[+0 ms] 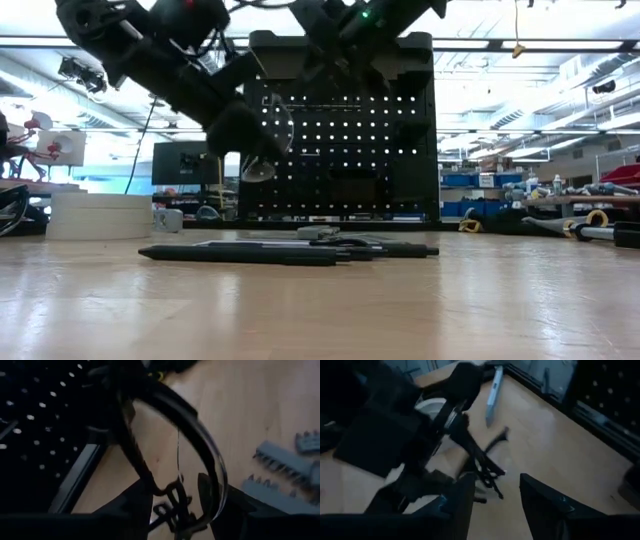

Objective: Hang tools onto peg board
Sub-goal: Hang the black safety glasses on the peg board

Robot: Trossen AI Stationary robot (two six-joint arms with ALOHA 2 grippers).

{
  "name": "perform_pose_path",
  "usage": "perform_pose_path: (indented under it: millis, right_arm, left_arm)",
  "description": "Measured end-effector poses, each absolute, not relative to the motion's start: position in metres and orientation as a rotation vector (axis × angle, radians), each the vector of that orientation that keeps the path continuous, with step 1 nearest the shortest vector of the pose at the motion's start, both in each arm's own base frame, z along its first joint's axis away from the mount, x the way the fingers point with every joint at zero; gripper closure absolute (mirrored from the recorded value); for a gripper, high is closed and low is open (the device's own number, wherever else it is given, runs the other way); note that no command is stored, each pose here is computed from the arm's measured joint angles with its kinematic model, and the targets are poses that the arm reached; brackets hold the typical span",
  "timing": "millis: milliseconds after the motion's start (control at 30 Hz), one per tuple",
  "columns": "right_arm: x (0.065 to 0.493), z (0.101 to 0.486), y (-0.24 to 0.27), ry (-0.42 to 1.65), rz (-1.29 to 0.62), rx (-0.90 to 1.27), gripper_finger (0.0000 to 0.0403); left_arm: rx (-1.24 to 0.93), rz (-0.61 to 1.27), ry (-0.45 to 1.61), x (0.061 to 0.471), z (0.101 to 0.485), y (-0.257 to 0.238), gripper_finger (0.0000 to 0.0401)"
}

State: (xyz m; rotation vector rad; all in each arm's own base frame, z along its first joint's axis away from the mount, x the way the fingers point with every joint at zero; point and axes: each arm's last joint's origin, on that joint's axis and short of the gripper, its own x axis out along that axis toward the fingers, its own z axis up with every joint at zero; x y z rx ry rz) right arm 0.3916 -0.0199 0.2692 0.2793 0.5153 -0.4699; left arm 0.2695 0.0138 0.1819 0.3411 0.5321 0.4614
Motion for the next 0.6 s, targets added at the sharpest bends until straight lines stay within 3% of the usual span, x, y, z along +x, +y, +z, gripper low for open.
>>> perform_pose_path:
  millis: [600]
  right_arm:
    - [0.421, 0.25, -0.01, 0.391, -0.402, 0.193, 0.0235]
  left_arm:
    - [0.347, 0.457, 0.531, 0.269, 0.183, 0.014, 0.0236]
